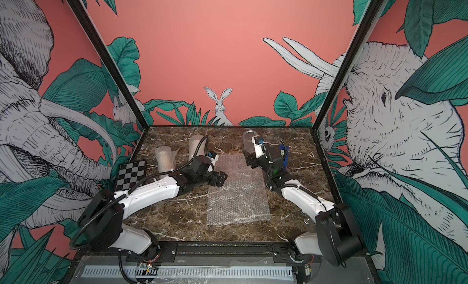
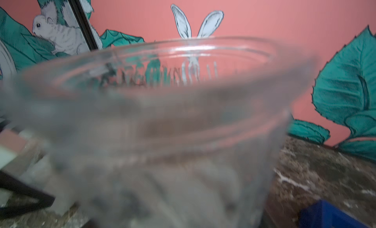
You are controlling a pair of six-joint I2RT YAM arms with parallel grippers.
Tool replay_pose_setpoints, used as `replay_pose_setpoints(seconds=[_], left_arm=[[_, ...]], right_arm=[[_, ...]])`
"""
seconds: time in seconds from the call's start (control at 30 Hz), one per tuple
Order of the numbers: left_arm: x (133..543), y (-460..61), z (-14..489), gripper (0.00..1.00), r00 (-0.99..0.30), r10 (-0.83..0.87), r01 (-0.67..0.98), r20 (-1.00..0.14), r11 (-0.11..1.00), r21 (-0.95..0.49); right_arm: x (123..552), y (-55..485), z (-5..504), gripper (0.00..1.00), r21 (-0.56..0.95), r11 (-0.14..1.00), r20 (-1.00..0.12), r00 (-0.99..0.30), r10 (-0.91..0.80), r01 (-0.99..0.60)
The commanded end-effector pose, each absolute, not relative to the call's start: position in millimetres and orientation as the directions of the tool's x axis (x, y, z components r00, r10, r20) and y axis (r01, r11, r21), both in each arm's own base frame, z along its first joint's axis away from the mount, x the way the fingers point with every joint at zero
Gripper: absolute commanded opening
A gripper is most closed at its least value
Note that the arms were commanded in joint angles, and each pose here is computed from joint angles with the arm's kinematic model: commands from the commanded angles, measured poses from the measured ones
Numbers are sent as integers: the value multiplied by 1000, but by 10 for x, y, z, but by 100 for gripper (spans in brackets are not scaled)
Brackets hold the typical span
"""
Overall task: Wrap vases in bubble wrap
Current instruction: Pick up the vase from the center of the board, then adjust the bubble wrap at the center of the board.
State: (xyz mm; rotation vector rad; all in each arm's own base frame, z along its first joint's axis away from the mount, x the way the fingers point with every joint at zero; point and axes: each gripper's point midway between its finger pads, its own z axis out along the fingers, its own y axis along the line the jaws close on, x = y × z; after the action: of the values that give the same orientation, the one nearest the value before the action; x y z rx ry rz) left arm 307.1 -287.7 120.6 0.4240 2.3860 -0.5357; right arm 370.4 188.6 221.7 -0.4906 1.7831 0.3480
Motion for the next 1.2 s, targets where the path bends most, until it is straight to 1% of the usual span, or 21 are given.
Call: replay_pose_setpoints(seconds=[0.0, 0.17, 0.23, 0.3, 0.4, 0.6, 0.73, 0.83, 0.97, 1.03, 1.17], left_arm=[[3154, -2891, 1105, 91, -780, 160, 375, -604, 894, -247], [3414, -2911, 864, 92, -807, 229, 342, -544, 933, -114], [3509, -2923, 746, 91, -821, 229, 326, -523, 940, -99], [3582, -2971, 651, 86, -834, 205, 313, -513, 940, -133], [3657, -3089, 549, 85, -843, 176, 308, -508, 933, -188], [3830, -3190, 400, 85, -840, 211, 330, -500, 930, -161], [3994, -3201, 324, 85, -836, 205, 325, -508, 932, -159], [4131, -3158, 347, 85, -832, 183, 311, -524, 935, -168], [4123, -3210, 517, 86, -838, 175, 315, -516, 928, -197], [4072, -3247, 674, 87, -845, 172, 324, -506, 918, -229], [3946, -3240, 1117, 89, -831, 147, 346, -537, 892, -292]], right_arm=[[3469, 1760, 2324, 58, -3, 874, -969, -215, -123, -485], [3091, 1592, 2095, 57, 37, 878, -943, -308, -128, -478], [2982, 1540, 1995, 56, 51, 882, -931, -342, -128, -469], [2887, 1520, 1923, 56, 67, 878, -924, -361, -125, -475], [2769, 1517, 1879, 56, 79, 868, -917, -378, -130, -490], [2635, 1536, 1733, 54, 82, 864, -874, -453, -178, -497], [2557, 1598, 1659, 54, 65, 853, -856, -469, -219, -517], [2498, 1687, 1656, 54, 18, 830, -841, -458, -289, -558], [2442, 1816, 1666, 54, -76, 791, -801, -435, -411, -607], [2430, 1866, 1667, 54, -123, 770, -774, -426, -469, -626], [2415, 1978, 1658, 54, -201, 714, -725, -388, -569, -670]])
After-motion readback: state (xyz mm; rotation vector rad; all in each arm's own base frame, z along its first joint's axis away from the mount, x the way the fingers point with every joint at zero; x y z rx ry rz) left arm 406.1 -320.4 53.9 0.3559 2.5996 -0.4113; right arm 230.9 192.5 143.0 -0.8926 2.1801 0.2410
